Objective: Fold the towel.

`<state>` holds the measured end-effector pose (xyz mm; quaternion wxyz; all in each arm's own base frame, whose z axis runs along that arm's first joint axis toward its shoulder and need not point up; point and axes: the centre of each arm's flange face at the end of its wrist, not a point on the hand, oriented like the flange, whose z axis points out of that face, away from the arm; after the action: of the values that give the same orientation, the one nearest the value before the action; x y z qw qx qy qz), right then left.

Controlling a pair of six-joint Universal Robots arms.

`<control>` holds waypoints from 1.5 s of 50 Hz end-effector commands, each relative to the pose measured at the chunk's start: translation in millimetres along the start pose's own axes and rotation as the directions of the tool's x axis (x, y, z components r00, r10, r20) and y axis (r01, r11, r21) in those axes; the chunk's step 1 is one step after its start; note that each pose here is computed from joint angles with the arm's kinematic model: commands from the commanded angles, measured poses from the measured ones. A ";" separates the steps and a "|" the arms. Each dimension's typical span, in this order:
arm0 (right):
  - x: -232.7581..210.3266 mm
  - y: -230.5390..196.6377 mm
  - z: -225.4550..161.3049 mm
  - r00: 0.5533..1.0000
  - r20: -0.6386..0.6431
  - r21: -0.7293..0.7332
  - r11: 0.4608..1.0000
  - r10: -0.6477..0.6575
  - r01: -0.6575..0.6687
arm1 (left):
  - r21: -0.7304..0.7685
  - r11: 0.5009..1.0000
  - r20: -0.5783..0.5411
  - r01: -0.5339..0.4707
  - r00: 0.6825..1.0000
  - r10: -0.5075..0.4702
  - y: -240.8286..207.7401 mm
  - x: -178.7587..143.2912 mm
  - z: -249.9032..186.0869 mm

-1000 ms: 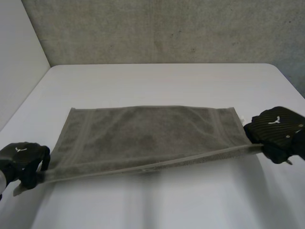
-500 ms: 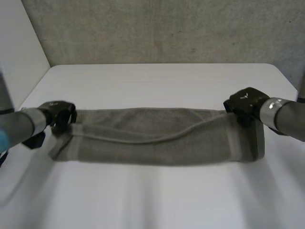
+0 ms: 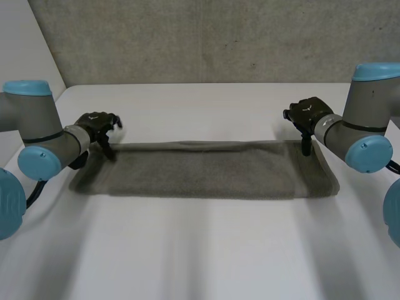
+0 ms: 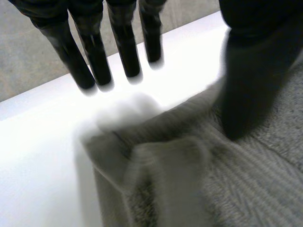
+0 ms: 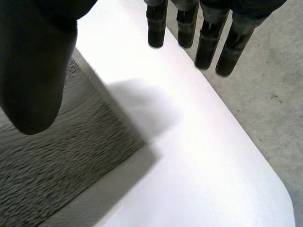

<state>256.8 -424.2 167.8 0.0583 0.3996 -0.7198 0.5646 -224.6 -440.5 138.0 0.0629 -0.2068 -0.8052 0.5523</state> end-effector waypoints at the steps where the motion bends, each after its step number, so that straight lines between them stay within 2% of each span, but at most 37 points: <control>1: 15.5 -26.3 -12.1 0.998 -0.052 0.062 0.998 0.036 -0.033 | 0.042 0.999 -0.017 -0.009 1.000 0.009 -16.4 11.8 -8.8; 4: 24.6 -51.2 -31.6 0.995 -0.067 0.117 0.991 0.072 -0.064 | 0.074 0.997 -0.016 -0.015 1.000 0.016 -35.1 13.7 -22.7; 11: 25.8 -70.6 -77.9 0.997 -0.048 0.155 0.986 0.068 -0.060 | 0.107 0.994 -0.012 -0.019 1.000 0.021 -67.3 14.6 -80.0; 17: 15.3 -59.2 -125.1 0.996 -0.050 0.148 0.987 0.071 -0.063 | 0.062 0.998 -0.012 -0.012 1.000 0.012 -54.3 16.7 -110.1; 21: -4.2 -31.0 -145.2 0.996 -0.031 0.090 0.993 0.079 -0.076 | -0.028 1.000 -0.024 0.005 1.000 -0.006 -17.5 23.6 -126.7; 29: -16.4 15.9 -144.8 0.994 -0.031 0.005 0.995 0.105 -0.105 | -0.061 0.998 -0.001 0.028 1.000 -0.028 19.4 23.1 -143.3; 31: -19.9 40.3 -136.1 0.992 -0.038 -0.032 0.992 0.121 -0.122 | -0.046 0.999 0.000 0.026 1.000 -0.026 27.3 27.0 -146.4; 39: -28.2 78.9 -110.2 0.994 -0.020 -0.102 0.989 0.107 -0.108 | 0.042 0.999 -0.001 0.003 1.000 -0.003 31.3 35.3 -150.5; 47: -15.0 102.2 -89.5 0.992 -0.048 -0.130 0.984 0.117 -0.122 | 0.082 0.997 0.005 -0.006 1.000 0.006 30.2 36.3 -151.5; 52: 16.1 105.8 -90.2 0.981 -0.143 -0.129 0.980 0.131 -0.150 | 0.092 0.996 0.010 -0.008 1.000 0.007 27.2 35.3 -153.2; 53: 36.2 103.8 -94.6 0.971 -0.203 -0.120 0.981 0.124 -0.150 | 0.092 0.996 0.010 -0.008 1.000 0.007 27.2 35.3 -153.2; 54: 36.4 103.7 -94.7 0.971 -0.204 -0.120 0.981 0.123 -0.150 | 0.099 0.995 0.012 -0.009 1.000 0.008 25.0 35.0 -154.2; 56: 77.2 97.1 -104.4 0.944 -0.318 -0.098 0.987 0.089 -0.126 | 0.103 0.995 0.014 -0.008 1.000 0.007 23.8 34.4 -154.7; 59: 99.7 91.2 -104.6 0.929 -0.370 -0.098 0.993 0.028 -0.069 | 0.112 0.994 0.016 -0.010 1.000 0.008 21.1 33.9 -155.7; 65: 115.6 71.0 -101.5 0.902 -0.424 -0.102 0.994 -0.083 0.043 | 0.128 0.992 0.020 -0.013 1.000 0.011 16.9 33.1 -156.0; 67: 93.0 30.1 -94.5 0.907 -0.409 -0.017 0.995 -0.099 0.101 | 0.130 0.991 0.019 -0.014 1.000 0.012 16.4 33.5 -155.9; 68: 92.9 29.8 -94.4 0.907 -0.409 -0.017 0.995 -0.099 0.101 | 0.134 0.991 0.020 -0.015 1.000 0.013 15.3 33.2 -155.5; 69: 67.9 2.6 -89.9 0.921 -0.374 0.049 0.989 -0.110 0.138 | 0.134 0.991 0.020 -0.015 1.000 0.013 15.3 33.2 -155.5; 70: 67.7 2.4 -89.9 0.921 -0.374 0.050 0.989 -0.110 0.138 | 0.139 0.990 0.021 -0.016 1.000 0.013 13.9 32.8 -155.1; 72: 16.0 -46.1 -85.0 0.945 -0.301 0.177 0.966 -0.130 0.189 | 0.144 0.989 0.024 -0.017 1.000 0.014 12.4 31.8 -154.5; 73: 15.7 -46.3 -85.0 0.945 -0.301 0.177 0.966 -0.130 0.189 | 0.148 0.989 0.026 -0.016 1.000 0.012 11.3 31.0 -154.0; 75: -32.5 -75.4 -88.3 0.959 -0.241 0.228 0.952 -0.149 0.205 | 0.152 0.988 0.031 -0.016 0.999 0.011 10.3 29.1 -153.3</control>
<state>186.6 -380.9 235.6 0.2086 0.3402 -0.6405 0.6561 -199.1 -289.3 180.5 0.0647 -0.2018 -0.7638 0.6096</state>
